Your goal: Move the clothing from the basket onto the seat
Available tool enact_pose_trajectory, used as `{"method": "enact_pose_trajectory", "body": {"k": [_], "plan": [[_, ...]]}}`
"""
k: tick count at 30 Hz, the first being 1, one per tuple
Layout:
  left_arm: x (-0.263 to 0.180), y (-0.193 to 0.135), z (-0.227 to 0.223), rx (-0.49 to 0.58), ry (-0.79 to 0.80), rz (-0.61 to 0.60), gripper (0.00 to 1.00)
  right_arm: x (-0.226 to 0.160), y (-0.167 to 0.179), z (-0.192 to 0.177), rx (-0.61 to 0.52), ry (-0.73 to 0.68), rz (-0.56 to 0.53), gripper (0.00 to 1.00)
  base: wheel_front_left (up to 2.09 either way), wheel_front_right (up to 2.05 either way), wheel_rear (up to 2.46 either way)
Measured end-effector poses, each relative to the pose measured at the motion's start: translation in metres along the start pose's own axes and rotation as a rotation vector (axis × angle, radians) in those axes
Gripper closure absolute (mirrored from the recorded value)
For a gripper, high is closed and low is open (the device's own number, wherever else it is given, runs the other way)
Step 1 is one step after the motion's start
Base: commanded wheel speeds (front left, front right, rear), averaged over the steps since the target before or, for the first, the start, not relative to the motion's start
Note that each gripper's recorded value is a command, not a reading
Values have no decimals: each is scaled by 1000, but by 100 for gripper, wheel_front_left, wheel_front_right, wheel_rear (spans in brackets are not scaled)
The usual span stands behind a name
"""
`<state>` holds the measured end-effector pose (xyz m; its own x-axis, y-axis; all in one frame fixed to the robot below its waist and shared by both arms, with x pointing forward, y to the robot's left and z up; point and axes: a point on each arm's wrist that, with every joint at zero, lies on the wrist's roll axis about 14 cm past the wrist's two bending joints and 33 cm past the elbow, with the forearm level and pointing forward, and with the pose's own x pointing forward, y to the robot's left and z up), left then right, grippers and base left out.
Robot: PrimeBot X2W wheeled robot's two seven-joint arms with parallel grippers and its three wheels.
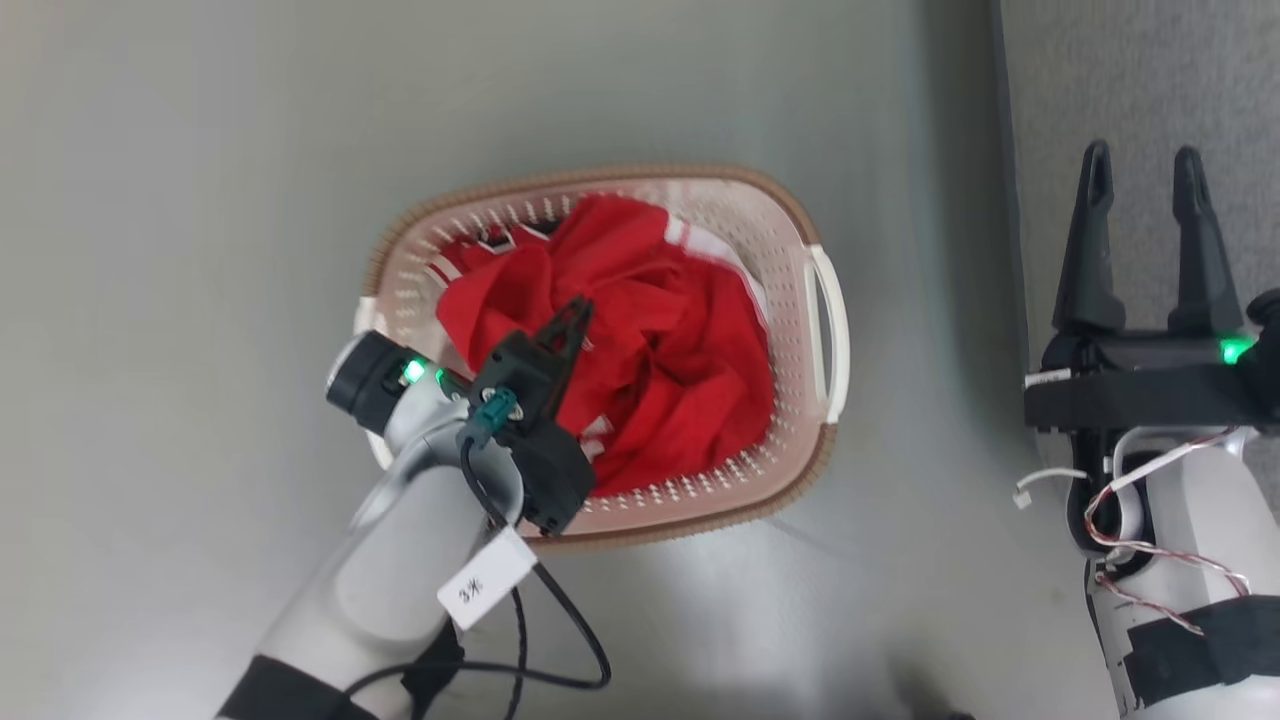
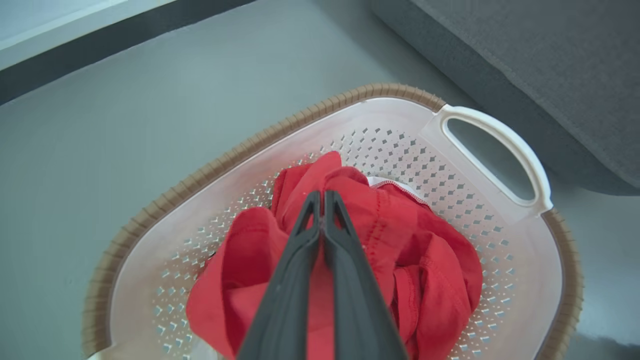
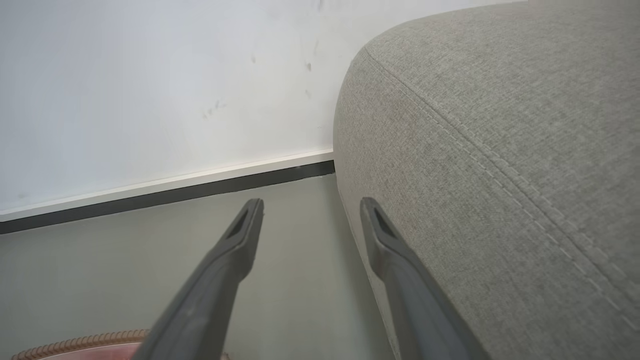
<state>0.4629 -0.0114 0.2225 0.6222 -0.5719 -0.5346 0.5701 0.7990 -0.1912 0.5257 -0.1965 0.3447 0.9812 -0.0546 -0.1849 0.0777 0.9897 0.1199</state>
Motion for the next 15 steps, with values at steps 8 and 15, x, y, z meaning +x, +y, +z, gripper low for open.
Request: {"method": "enact_pose_trajectory", "body": {"k": [8,15], "plan": [[-33,-3,45,-26,-112,43,100,-12,16,19,14,-18,37,0,0,0,0],[-66,-3,71,-16,-180,89,100,-27,28,36,28,-34,61,0,0,0,0]]}}
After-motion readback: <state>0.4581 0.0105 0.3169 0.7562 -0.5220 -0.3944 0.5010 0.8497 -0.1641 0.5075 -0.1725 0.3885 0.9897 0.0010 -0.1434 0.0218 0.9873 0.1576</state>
